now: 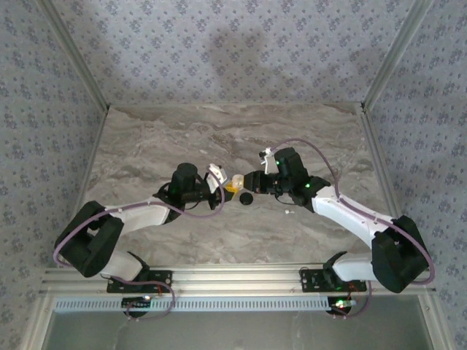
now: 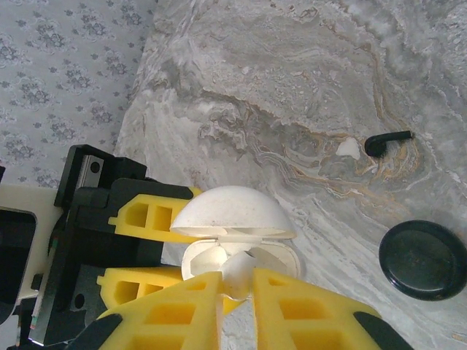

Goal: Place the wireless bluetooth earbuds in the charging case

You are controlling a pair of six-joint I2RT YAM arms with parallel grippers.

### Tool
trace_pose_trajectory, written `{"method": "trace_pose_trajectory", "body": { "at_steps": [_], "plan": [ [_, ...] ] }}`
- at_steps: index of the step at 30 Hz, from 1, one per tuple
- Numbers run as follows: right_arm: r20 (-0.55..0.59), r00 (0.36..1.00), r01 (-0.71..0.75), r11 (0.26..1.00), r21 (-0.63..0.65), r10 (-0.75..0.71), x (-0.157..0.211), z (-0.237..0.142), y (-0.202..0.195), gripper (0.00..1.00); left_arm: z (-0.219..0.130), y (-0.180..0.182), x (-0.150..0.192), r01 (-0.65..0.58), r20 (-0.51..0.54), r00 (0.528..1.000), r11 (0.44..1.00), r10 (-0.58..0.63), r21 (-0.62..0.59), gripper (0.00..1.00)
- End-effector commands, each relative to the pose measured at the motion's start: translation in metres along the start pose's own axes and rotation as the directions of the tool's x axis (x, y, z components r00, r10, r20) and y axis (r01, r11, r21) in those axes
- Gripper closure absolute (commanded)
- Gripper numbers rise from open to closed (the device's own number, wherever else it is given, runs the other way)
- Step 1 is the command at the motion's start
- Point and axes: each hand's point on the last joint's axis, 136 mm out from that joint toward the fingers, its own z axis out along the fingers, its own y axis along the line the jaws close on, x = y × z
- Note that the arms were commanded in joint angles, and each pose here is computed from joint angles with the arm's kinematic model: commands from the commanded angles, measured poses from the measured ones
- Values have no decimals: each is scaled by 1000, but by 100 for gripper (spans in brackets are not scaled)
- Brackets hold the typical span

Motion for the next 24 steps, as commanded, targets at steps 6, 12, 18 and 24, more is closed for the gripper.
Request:
{"method": "trace_pose_trajectory", "body": {
  "at_steps": [6, 12, 18, 24],
  "plan": [
    [-6, 1000, 10, 1000, -7, -10, -3, 5, 1, 75, -6, -9, -24, -60, 74, 996, 998, 58, 28, 94],
    [-5, 999, 36, 996, -77, -36, -4, 4, 14, 74, -6, -9, -23, -57, 72, 996, 998, 55, 28, 94],
    [2, 999, 47, 995, -85, -47, -5, 3, 16, 72, -6, -9, -23, -59, 72, 996, 998, 56, 28, 94],
    [5, 998, 56, 993, -104, -56, -7, 3, 21, 69, -6, -9, -23, -58, 72, 996, 998, 56, 27, 95]
  ]
}}
